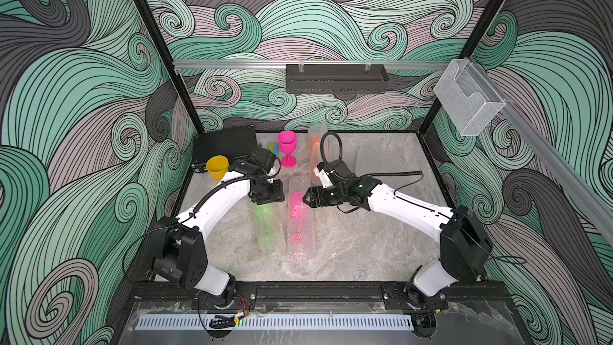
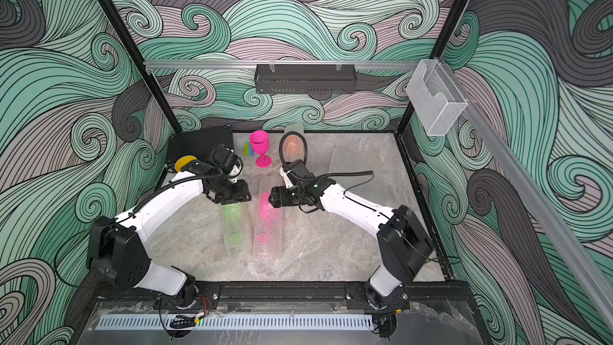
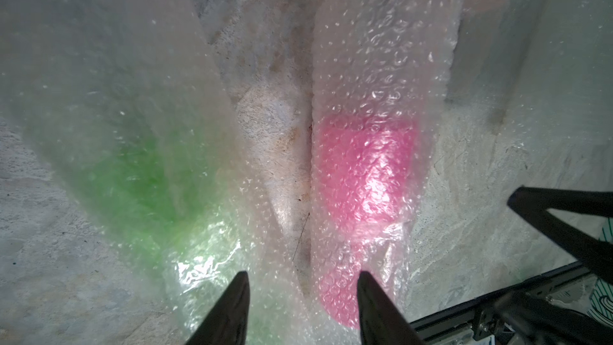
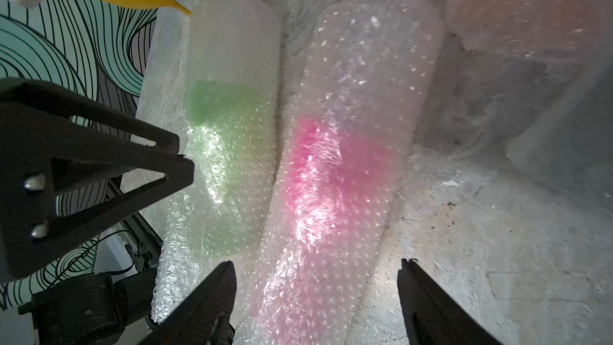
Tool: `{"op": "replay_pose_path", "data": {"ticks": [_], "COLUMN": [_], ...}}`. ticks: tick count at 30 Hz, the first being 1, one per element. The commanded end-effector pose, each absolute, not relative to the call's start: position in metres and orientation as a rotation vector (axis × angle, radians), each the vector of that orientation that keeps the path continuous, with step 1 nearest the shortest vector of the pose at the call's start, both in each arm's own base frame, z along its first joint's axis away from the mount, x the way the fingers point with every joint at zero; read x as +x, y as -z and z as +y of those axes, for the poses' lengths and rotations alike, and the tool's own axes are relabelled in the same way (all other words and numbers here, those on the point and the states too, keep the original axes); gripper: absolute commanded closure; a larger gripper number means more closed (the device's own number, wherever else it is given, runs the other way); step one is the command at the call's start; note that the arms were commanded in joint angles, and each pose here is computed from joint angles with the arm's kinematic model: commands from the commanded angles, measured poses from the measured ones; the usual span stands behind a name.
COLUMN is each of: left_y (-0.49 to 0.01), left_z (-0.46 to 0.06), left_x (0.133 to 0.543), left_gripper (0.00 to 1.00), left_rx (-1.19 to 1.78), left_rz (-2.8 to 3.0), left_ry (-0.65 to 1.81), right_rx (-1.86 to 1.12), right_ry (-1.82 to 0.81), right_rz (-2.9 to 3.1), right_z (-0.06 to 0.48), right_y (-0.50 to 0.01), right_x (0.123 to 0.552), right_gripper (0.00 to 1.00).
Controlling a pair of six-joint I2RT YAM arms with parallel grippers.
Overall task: Unpack wine glasses from bubble wrap
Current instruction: Unwrap the bubble wrap at the center of the board.
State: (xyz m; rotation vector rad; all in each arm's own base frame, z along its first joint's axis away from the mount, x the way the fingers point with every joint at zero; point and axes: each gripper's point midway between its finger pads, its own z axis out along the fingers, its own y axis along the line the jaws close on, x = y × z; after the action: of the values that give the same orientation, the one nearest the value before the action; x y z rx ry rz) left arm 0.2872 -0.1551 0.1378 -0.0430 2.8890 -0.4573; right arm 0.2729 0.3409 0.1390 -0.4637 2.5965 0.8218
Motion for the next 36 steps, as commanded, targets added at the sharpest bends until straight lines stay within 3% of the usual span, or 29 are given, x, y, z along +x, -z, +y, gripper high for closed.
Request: {"op": "replay_pose_path", "data": {"ticks": [1, 9, 26, 30, 36], "left_y": [-0.147, -0.148, -0.151, -0.146, -0.138], "left_z": [-0.156, -0.154, -0.184, -0.196, -0.215], "left_x": [0.289, 0.286, 0.284, 0.278, 0.266], "left_gripper": [0.48, 0.49, 0.49, 0.49, 0.48], "left_rx": [-0.074, -0.112, -0.097, -0.095, -0.009], "left_rz": [2.842, 2.806, 2.766, 2.773, 2.807], "left_ry": [0.526, 0.603, 0.875, 0.945, 1.01], "right_rx": [-0.548, -0.642, -0.631, -0.589, -0.538], "right_ry": [-0.713, -0.527, -0.406, -0.413, -0.423], "right_rz": [2.649, 2.725, 2.768, 2.771, 2.77], "right_z": [0.344, 0.34, 0.318, 0.306, 0.29], "right_y": [-0.126, -0.102, -0.087, -0.086, -0.087], "right_x": [0.261, 0.253, 0.254, 0.259, 0.264], "right_gripper": [0.21, 0.31, 0.89, 0.95, 0.97]}}
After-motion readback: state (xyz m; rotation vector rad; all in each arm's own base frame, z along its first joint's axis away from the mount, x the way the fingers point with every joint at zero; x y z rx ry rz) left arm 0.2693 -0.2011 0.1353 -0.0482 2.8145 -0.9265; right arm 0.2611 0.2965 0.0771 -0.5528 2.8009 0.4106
